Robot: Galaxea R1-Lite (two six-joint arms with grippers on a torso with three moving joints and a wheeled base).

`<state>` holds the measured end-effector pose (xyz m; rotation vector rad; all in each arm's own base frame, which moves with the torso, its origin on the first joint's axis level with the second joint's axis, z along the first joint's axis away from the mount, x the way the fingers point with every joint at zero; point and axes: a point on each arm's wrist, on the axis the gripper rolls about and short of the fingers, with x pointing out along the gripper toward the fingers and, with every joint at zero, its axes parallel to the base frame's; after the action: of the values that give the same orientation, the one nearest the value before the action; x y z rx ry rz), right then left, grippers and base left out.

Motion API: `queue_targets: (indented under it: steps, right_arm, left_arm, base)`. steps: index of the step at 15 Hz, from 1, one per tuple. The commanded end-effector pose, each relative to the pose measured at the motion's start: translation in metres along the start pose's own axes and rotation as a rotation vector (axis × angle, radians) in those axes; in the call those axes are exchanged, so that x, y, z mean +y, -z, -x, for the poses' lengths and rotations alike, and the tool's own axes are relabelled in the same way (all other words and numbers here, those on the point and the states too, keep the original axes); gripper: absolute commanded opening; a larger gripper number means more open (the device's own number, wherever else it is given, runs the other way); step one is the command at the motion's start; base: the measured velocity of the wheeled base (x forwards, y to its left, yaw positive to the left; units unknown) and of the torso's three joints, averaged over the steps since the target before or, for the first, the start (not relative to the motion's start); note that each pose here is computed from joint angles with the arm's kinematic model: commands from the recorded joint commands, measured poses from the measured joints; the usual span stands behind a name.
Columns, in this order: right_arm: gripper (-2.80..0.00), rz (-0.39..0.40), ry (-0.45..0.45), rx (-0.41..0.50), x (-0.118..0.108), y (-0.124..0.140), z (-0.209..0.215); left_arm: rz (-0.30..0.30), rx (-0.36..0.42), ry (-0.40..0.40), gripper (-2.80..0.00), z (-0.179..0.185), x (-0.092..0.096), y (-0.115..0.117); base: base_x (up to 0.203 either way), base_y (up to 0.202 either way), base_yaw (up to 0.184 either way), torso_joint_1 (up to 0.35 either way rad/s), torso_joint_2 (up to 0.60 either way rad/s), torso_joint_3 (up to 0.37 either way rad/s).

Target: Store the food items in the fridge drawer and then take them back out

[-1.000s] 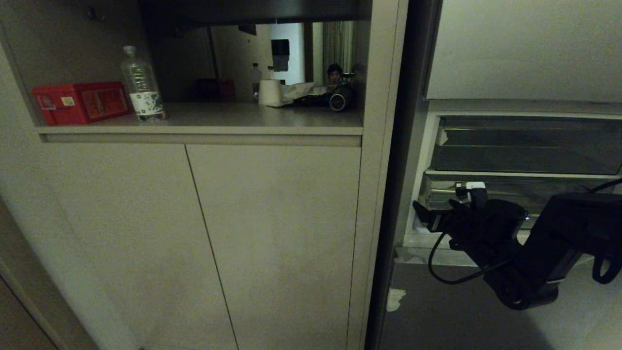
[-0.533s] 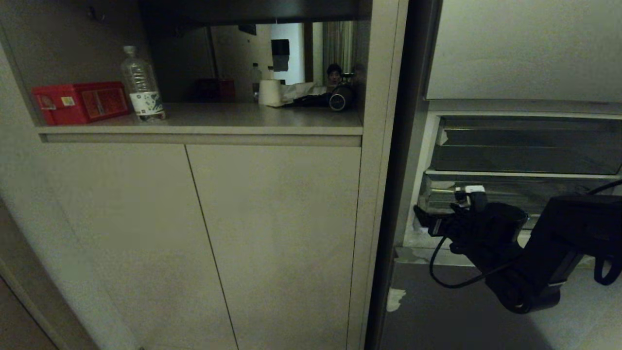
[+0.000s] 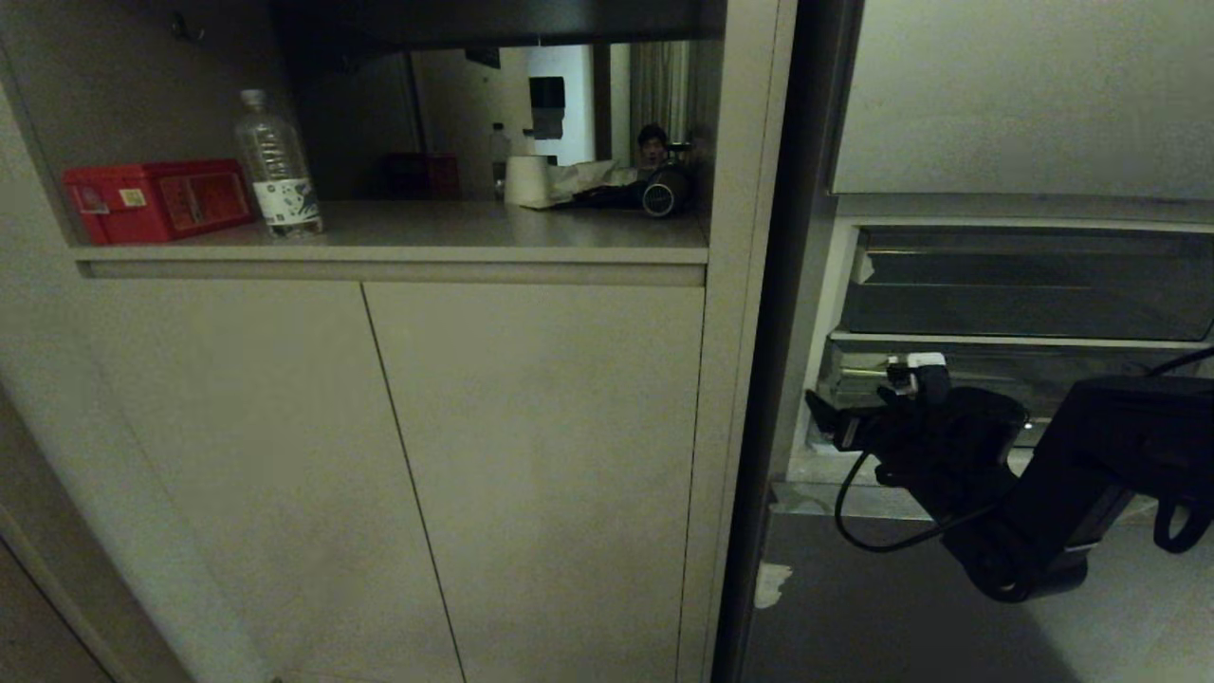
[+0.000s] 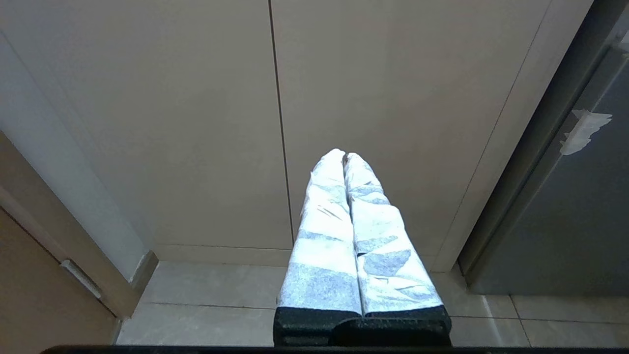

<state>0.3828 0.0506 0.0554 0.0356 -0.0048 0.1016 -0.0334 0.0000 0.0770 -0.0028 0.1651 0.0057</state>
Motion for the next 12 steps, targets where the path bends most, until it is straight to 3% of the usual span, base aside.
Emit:
queue_targets:
  steps: [1,12]
  right_arm:
    - [0.00,-0.001,-0.002,-0.034,0.000,-0.005,-0.005]
    - [0.00,0.000,0.024,-0.035,-0.001,0.003,-0.014]
  left_arm:
    - [0.000,0.004,-0.001,-2.80,0.000,0.000,0.000]
    - [0.000,0.003,-0.001,-2.80,0.000,0.000,0.000]
  base:
    - [0.000,0.000,0.000,0.000,0.00,0.000]
    - [0.000,0.000,0.000,0.000,0.00,0.000]
